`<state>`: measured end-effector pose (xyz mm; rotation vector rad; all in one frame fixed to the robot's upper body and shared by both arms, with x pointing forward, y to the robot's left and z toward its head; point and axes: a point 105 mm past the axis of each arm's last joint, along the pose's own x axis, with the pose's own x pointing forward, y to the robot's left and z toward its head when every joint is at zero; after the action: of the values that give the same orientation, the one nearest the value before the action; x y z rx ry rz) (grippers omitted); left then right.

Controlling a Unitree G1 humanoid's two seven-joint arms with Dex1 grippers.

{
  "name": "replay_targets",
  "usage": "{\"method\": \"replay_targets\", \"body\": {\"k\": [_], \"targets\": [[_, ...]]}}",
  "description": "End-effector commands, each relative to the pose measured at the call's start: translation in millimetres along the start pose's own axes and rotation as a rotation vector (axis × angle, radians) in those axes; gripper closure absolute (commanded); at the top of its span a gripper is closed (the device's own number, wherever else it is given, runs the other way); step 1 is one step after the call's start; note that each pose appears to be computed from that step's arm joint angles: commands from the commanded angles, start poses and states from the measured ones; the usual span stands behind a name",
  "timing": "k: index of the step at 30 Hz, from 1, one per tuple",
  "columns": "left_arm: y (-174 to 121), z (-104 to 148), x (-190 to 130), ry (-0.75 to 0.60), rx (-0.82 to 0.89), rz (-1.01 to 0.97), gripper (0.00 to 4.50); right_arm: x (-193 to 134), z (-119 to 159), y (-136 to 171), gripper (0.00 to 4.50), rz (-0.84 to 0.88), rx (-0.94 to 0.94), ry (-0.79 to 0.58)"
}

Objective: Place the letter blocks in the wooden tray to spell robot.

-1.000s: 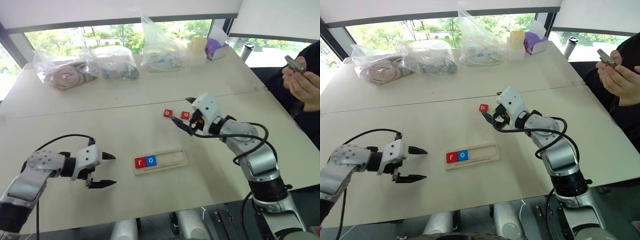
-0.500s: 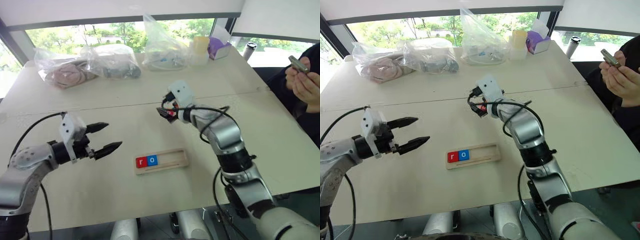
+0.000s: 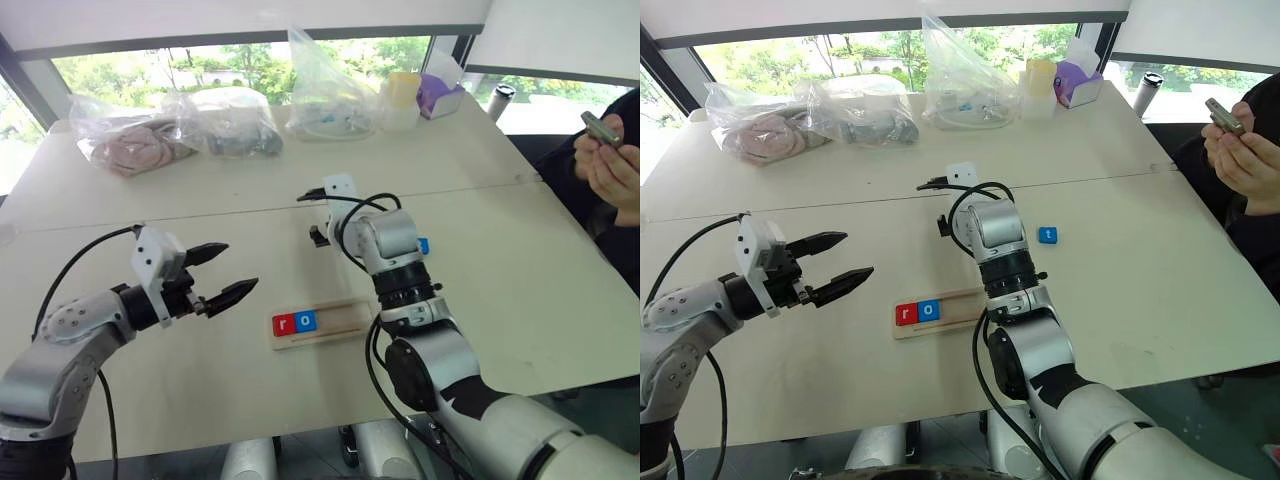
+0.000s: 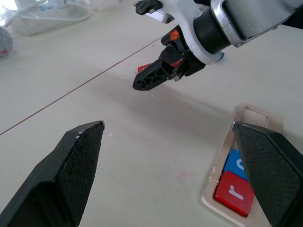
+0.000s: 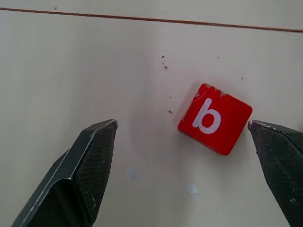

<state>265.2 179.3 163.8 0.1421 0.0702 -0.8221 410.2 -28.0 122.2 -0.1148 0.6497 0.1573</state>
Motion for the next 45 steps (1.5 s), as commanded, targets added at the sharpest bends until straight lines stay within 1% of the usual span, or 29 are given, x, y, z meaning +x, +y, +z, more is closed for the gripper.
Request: {"method": "replay_targets", "body": {"k": [1,13,17,20,22,25,26,30,33,35,39,42,45], "targets": [[0,10,-2,-0.028,0.049,0.014,0.03,2,7,2,0.00,-0.025,0.052,0.009],[0,6,-3,-0.031,0.046,0.051,0.03,17,6,-7,0.00,-0.110,0.178,0.055],[0,5,-3,-0.032,0.049,0.062,0.03,20,7,-7,0.00,-0.118,0.189,0.059],[0,4,-2,-0.033,0.052,0.070,0.00,22,6,-6,0.83,-0.117,0.192,0.062],[0,4,-1,-0.033,0.053,0.073,0.00,22,5,-6,1.88,-0.117,0.192,0.064],[0,3,-1,-0.033,0.053,0.077,0.00,23,6,-5,3.25,-0.116,0.187,0.066],[0,3,-1,-0.033,0.053,0.077,0.00,23,6,-5,3.32,-0.116,0.185,0.067],[0,3,1,-0.035,0.055,0.078,0.00,21,9,-8,3.33,-0.117,0.167,0.064],[-1,4,5,-0.041,0.055,0.064,0.00,11,26,-26,3.33,-0.122,0.112,0.018],[-3,4,7,-0.043,0.055,0.043,0.00,1,34,-36,3.33,-0.088,0.091,0.006],[-16,0,12,-0.021,0.060,-0.035,0.00,-32,35,-79,3.33,-0.076,0.057,0.012],[-22,-1,12,-0.013,0.061,-0.064,0.00,-51,31,-98,3.33,-0.082,0.035,0.011],[-27,-2,10,-0.002,0.055,-0.113,0.00,-73,23,-136,3.33,-0.134,0.022,0.003]]}}
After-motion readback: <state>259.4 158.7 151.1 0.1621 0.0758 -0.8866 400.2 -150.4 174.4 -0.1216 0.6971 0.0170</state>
